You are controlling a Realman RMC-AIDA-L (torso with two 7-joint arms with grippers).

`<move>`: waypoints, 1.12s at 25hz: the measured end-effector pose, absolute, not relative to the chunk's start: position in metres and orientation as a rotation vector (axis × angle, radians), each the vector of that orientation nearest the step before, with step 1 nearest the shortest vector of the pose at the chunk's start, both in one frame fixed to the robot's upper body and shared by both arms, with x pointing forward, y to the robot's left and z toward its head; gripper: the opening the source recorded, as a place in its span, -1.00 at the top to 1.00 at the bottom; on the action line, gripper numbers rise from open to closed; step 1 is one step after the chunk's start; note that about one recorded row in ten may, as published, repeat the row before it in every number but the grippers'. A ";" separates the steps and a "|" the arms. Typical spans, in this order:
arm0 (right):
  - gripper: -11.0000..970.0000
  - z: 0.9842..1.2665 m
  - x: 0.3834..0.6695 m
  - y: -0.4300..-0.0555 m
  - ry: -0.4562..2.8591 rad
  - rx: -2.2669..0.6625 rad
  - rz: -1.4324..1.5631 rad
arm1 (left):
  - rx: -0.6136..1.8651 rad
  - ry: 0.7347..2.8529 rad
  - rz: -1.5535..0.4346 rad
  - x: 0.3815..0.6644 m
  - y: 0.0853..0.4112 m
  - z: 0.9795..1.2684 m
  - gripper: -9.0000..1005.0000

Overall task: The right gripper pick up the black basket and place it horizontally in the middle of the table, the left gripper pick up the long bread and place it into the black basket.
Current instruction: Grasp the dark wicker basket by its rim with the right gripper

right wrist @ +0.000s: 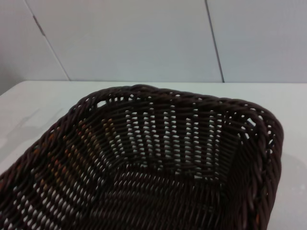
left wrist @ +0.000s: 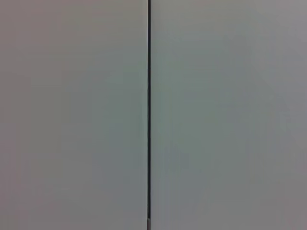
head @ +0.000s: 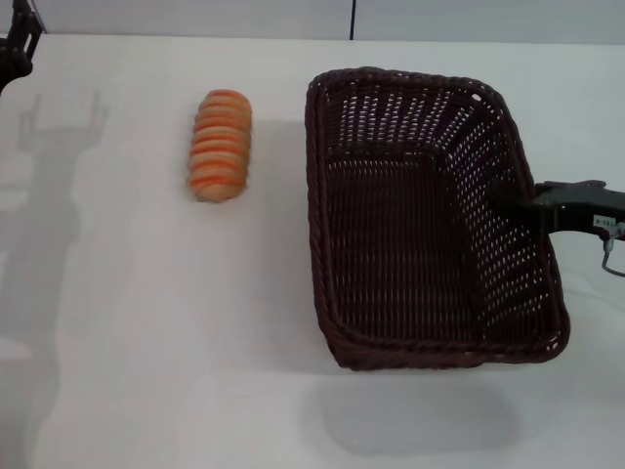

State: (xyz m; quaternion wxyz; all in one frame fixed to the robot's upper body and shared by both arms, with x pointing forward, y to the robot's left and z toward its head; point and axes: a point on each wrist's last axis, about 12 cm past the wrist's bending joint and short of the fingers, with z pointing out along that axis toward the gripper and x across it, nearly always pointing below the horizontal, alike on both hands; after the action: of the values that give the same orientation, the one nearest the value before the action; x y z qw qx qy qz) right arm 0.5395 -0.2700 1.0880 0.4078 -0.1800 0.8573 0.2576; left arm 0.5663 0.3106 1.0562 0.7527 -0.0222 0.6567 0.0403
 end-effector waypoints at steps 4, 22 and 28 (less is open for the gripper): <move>0.21 1.090 0.541 -0.271 2.147 -0.468 0.633 | -0.049 1.435 0.088 0.566 0.311 1.056 -0.63; 0.53 1.121 0.552 -0.278 1.999 -0.539 0.570 | -0.059 1.433 0.092 0.566 0.312 1.056 -0.63; 0.57 1.129 0.549 -0.270 1.951 -0.707 0.603 | -0.052 1.429 0.083 0.569 0.309 1.058 -0.63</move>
State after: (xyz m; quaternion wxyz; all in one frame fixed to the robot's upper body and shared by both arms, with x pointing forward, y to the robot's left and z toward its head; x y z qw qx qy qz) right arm 0.5495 -0.2702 1.1288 0.4707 -0.2887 0.7965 0.2462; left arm 0.5690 0.3087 1.0581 0.7543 -0.0238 0.6550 0.0381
